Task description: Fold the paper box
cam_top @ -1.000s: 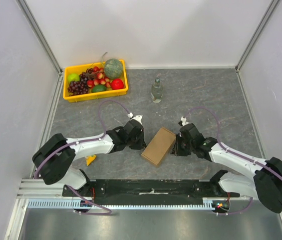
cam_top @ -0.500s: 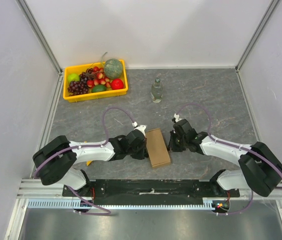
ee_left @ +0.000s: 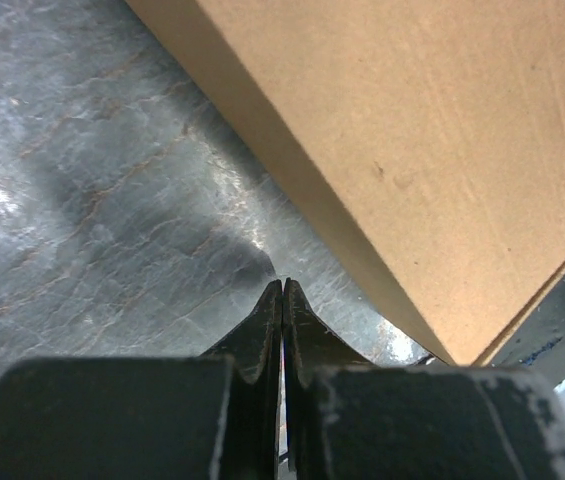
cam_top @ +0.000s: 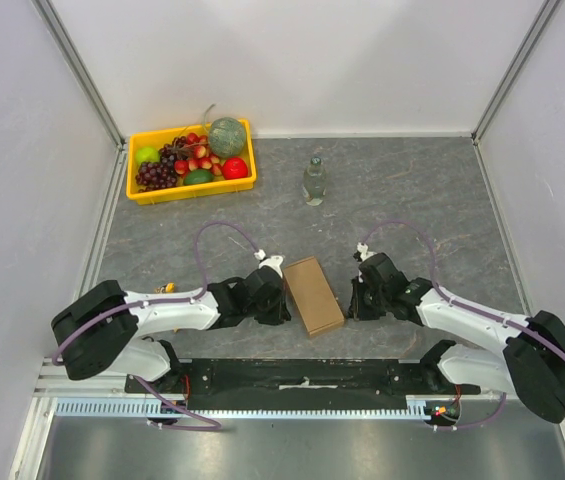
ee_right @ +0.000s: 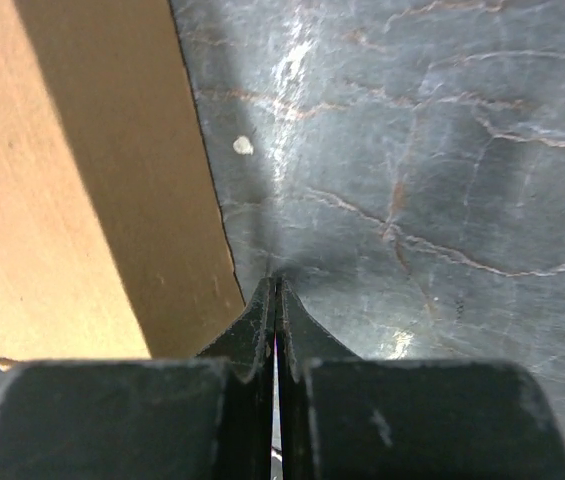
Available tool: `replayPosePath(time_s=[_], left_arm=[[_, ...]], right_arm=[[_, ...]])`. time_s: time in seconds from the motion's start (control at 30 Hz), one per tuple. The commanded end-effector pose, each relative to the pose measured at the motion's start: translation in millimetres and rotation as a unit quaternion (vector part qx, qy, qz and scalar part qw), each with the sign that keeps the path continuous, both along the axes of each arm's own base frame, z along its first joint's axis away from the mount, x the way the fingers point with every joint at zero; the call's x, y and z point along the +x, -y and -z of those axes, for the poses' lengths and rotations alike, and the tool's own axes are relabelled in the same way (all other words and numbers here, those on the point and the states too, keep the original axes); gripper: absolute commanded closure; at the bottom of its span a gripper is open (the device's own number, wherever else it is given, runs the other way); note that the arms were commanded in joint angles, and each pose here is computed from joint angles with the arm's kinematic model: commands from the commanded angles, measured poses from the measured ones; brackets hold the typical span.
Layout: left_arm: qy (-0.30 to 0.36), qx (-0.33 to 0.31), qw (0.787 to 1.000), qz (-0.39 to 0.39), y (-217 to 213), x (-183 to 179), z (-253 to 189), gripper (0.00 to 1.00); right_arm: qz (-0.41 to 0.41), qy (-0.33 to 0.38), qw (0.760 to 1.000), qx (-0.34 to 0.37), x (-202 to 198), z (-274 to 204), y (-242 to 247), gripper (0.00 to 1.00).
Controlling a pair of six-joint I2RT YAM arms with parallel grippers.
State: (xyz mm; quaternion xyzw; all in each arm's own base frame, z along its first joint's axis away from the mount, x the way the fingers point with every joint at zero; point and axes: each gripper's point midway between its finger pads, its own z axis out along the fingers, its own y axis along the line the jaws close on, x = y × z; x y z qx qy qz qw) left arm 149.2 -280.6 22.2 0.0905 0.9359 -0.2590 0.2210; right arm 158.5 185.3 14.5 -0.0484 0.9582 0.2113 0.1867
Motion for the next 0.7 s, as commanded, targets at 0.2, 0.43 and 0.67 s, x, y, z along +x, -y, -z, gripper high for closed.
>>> replayPosePath(time_s=[0.2,0.43,0.67], left_arm=[[-0.006,-0.043,0.999,0.015,45,-14,-10,0.98],[-0.016,-0.046,0.998,0.028,63,-24,-7,0.98],[-0.021,-0.042,0.998,0.029,64,-27,-5,0.98]], right_arm=[[-0.051,-0.022,0.998,0.042,-21,-5,-17,1.0],[-0.054,-0.034,0.994,0.085,-28,-16,-35,1.0],[-0.052,-0.041,0.993,0.093,-34,-19,-42,1.0]])
